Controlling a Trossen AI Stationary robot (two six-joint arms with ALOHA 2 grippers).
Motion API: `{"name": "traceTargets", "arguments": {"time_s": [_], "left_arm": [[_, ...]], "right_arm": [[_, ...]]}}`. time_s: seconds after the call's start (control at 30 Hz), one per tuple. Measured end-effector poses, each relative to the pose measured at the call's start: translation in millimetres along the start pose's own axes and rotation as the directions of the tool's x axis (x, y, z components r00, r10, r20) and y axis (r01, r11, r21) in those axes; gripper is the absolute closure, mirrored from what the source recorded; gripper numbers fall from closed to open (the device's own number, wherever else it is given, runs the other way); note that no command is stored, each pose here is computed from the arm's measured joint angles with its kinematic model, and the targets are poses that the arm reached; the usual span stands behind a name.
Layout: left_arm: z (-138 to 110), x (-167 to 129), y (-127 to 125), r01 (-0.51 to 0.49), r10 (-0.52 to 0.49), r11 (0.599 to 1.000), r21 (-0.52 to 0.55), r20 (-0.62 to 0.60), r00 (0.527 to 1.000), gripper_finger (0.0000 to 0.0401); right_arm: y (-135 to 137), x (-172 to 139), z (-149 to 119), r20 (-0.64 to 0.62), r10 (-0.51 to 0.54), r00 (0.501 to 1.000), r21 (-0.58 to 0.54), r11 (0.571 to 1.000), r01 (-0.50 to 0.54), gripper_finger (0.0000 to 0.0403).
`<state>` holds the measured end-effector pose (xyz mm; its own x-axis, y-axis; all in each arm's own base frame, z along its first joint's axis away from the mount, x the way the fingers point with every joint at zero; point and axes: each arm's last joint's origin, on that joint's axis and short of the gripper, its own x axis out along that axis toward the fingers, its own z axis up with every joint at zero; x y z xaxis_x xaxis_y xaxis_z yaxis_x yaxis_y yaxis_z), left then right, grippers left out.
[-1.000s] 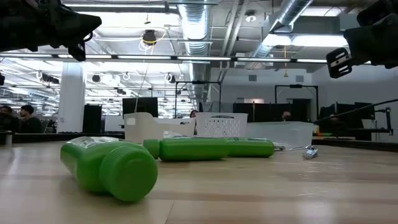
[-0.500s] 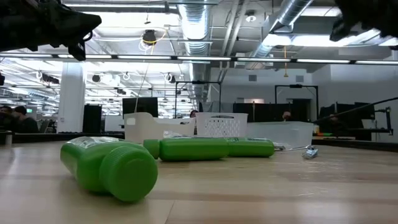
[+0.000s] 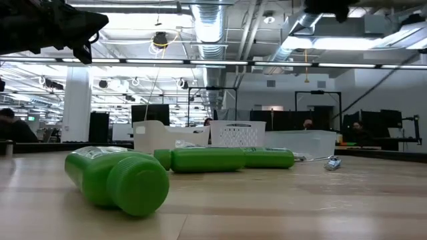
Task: Pick & Place Travel size toiletries
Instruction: Put the black hairbrush into the transparent bin
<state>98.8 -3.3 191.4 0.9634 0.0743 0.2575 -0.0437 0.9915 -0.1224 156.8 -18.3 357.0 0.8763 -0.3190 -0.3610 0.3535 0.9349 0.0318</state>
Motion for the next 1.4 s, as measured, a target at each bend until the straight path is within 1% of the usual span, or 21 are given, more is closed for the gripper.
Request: {"name": "traceTargets", "arguments": {"time_s": [0.07,0.13,0.17,0.23,0.3,0.33,0.37,0.4,0.47,0.57,0.7,0.8,0.83,0.87,0.93,1.1,1.17,1.23,1.33,1.4], "left_arm": [[0.0,0.0,0.0,0.000,0.000,1.000,0.000,0.000,1.000,0.0399],[0.1,0.0,0.0,0.000,0.000,1.000,0.000,0.001,1.000,0.0399],[0.1,0.0,0.0,0.000,0.000,1.000,0.000,0.001,1.000,0.0399],[0.1,0.0,0.0,0.000,0.000,1.000,0.000,0.001,1.000,0.0399],[0.1,0.0,0.0,0.000,0.000,1.000,0.000,0.002,1.000,0.0399],[0.2,0.0,0.0,0.001,-0.001,1.000,0.000,0.002,1.000,0.0399],[0.3,0.0,0.0,0.001,-0.001,1.000,0.000,0.003,1.000,0.0399],[0.6,0.0,-0.1,0.001,-0.001,1.000,-0.001,0.007,1.000,0.0399],[0.8,0.0,-0.1,0.001,-0.001,1.000,-0.001,0.008,1.000,0.0399],[0.8,0.0,-0.1,0.001,-0.001,1.000,-0.001,0.008,1.000,0.0399],[1.0,0.0,-0.1,0.002,-0.002,1.000,-0.002,0.010,1.000,0.0399],[1.1,0.0,-0.1,0.001,-0.001,1.000,-0.002,0.012,1.000,0.0399],[1.2,0.0,-0.1,0.001,-0.001,1.000,-0.002,0.012,1.000,0.0399],[1.2,0.0,-0.1,0.002,-0.001,1.000,-0.002,0.013,1.000,0.0399],[1.4,0.0,-0.1,0.002,-0.002,1.000,-0.002,0.014,1.000,0.0399],[1.6,0.0,-0.2,0.002,-0.002,1.000,-0.003,0.016,1.000,0.0399],[1.7,0.0,-0.1,0.002,-0.002,1.000,-0.004,0.018,1.000,0.0399],[1.9,0.0,-0.2,0.002,-0.002,1.000,-0.009,0.019,1.000,0.0399],[2.2,0.0,-0.2,0.003,-0.003,1.000,-0.011,0.022,1.000,0.0399],[2.2,0.0,-0.2,0.002,-0.002,1.000,-0.011,0.022,1.000,0.0399]], "right_arm": [[7.2,21.9,14.2,-0.081,-0.018,0.997,0.052,0.998,0.022,0.0228],[9.4,40.8,15.6,-0.228,-0.055,0.972,0.109,0.991,0.082,0.0191],[9.4,51.5,14.4,-0.308,-0.080,0.948,0.132,0.983,0.126,0.0174],[10.6,73.5,15.1,-0.411,-0.116,0.904,0.177,0.963,0.203,0.0147],[11.4,93.0,3.0,-0.545,-0.154,0.824,0.179,0.939,0.293,0.0129],[12.3,105.5,-2.4,-0.586,-0.157,0.795,0.181,0.931,0.317,0.0124],[13.3,117.6,-8.1,-0.620,-0.137,0.772,0.195,0.927,0.321,0.0119],[13.0,128.0,-15.7,-0.666,-0.124,0.736,0.197,0.922,0.334,0.0115],[12.5,147.0,-27.9,-0.721,-0.109,0.684,0.205,0.910,0.362,0.0111],[9.2,172.9,-48.5,-0.790,-0.137,0.598,0.156,0.898,0.412,0.0111],[4.3,196.0,-72.3,-0.854,-0.161,0.495,0.093,0.888,0.450,0.0111],[1.0,207.6,-83.4,-0.872,-0.169,0.459,0.072,0.883,0.463,0.0111],[-0.3,210.8,-85.9,-0.875,-0.167,0.454,0.071,0.884,0.462,0.0111],[-0.1,213.9,-88.4,-0.878,-0.159,0.451,0.075,0.886,0.457,0.0111],[0.7,217.8,-93.9,-0.892,-0.137,0.430,0.078,0.892,0.445,0.0111],[4.2,232.1,-103.9,-0.888,-0.111,0.446,0.100,0.901,0.422,0.0111],[2.8,236.5,-110.8,-0.894,-0.111,0.434,0.094,0.901,0.424,0.0111],[0.6,238.6,-117.7,-0.896,-0.097,0.434,0.104,0.903,0.416,0.0112],[-4.2,235.3,-132.0,-0.909,-0.089,0.408,0.103,0.899,0.425,0.0112],[-7.1,232.5,-135.0,-0.895,-0.067,0.442,0.139,0.899,0.416,0.0112]]}}
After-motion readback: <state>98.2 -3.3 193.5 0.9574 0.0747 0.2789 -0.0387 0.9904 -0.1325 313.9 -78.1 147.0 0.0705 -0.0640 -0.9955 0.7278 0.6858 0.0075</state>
